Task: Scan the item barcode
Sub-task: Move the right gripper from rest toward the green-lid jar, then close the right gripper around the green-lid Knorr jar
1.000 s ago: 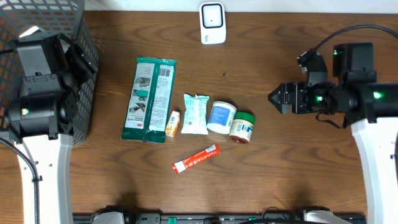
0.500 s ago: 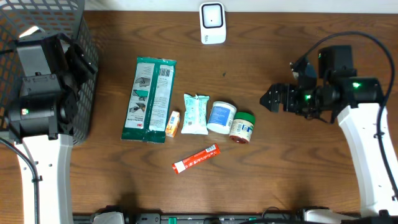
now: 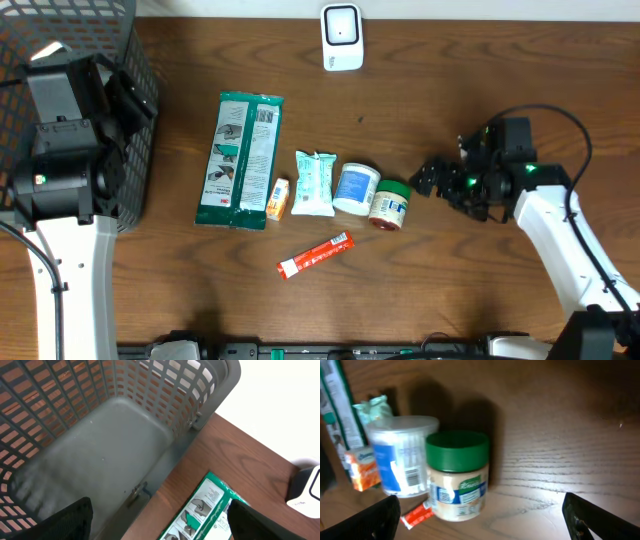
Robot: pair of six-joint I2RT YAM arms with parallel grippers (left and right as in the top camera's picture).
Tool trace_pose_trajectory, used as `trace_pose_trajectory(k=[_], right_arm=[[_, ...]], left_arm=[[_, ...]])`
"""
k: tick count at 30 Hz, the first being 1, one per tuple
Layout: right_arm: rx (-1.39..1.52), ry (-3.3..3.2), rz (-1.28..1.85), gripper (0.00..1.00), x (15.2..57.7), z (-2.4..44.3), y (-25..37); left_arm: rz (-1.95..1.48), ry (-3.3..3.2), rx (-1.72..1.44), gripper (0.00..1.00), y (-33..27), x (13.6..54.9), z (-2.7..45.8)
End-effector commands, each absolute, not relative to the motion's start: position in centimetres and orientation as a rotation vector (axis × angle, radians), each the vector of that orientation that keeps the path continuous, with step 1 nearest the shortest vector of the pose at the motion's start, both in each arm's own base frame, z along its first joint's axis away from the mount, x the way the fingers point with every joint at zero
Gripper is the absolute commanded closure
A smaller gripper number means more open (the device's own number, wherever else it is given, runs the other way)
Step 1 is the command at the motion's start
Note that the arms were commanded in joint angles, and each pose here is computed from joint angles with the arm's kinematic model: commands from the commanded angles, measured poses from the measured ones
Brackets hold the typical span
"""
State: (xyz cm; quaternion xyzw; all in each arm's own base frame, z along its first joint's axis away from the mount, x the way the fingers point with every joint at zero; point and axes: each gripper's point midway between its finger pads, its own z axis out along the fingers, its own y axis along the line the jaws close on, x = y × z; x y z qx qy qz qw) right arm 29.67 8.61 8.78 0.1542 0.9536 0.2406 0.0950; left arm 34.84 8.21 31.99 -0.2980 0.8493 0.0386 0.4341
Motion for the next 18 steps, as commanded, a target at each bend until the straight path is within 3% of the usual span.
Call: trace_pose_trajectory(k=[1, 10, 18], right_arm=[[0.508, 2.848, 0.723, 0.02, 28.9, 7.6, 9.4], [0.447, 2.859, 0.590, 0.01, 28.5, 6.1, 11.0], [0.371, 2.797, 0.629, 0.01, 30.1, 8.1, 12.8]], left_arm=[[0.108, 2.111, -0.747, 0.16, 8.5, 34.8, 32.1], [0.108, 2.111, -0.747, 0.16, 8.5, 34.8, 32.1], [0.108, 2.111, -0.747, 0.16, 8.5, 34.8, 32.1]])
